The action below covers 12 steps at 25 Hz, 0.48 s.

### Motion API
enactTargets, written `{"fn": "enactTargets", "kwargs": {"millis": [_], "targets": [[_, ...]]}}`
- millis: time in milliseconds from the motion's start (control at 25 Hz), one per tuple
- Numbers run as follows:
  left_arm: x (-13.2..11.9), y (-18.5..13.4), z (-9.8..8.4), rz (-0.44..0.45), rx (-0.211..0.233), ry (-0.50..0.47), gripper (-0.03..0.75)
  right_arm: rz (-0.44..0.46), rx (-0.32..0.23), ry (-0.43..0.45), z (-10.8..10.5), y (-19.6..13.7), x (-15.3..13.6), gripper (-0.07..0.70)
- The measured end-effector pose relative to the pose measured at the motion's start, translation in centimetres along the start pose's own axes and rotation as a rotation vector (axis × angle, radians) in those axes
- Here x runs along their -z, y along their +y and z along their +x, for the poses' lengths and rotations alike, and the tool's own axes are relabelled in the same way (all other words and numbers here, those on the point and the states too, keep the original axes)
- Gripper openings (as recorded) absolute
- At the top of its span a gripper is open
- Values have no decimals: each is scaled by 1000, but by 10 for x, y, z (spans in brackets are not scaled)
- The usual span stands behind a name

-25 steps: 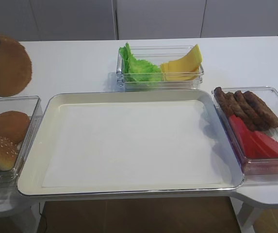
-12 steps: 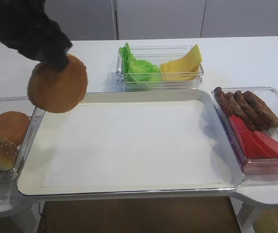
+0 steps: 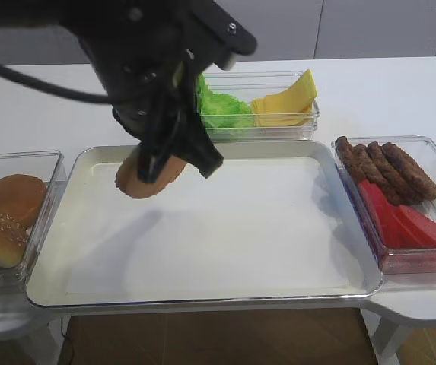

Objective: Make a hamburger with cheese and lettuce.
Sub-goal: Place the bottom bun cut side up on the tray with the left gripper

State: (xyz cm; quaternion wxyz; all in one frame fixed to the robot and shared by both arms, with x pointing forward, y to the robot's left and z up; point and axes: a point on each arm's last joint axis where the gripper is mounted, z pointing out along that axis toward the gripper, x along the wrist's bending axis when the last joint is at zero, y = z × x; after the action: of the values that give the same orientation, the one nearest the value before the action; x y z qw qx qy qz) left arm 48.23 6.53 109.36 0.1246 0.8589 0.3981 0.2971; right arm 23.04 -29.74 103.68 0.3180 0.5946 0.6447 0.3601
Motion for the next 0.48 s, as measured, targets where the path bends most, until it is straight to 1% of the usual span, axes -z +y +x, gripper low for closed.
{"fn": "enactTargets", "kwargs": {"millis": [80, 200, 320, 360, 480], "targets": [[-3, 2, -14, -8, -35, 35, 132, 0, 0, 0, 0, 0, 0, 475], [-5, 5, -30, -32, -65, 74, 132, 0, 0, 0, 0, 0, 0, 475], [-7, 8, -42, -63, -95, 108, 132, 0, 0, 0, 0, 0, 0, 475], [-9, 9, -45, -68, -97, 113, 132, 0, 0, 0, 0, 0, 0, 475], [-13, 10, -49, -69, -78, 118, 132, 0, 0, 0, 0, 0, 0, 475]]}}
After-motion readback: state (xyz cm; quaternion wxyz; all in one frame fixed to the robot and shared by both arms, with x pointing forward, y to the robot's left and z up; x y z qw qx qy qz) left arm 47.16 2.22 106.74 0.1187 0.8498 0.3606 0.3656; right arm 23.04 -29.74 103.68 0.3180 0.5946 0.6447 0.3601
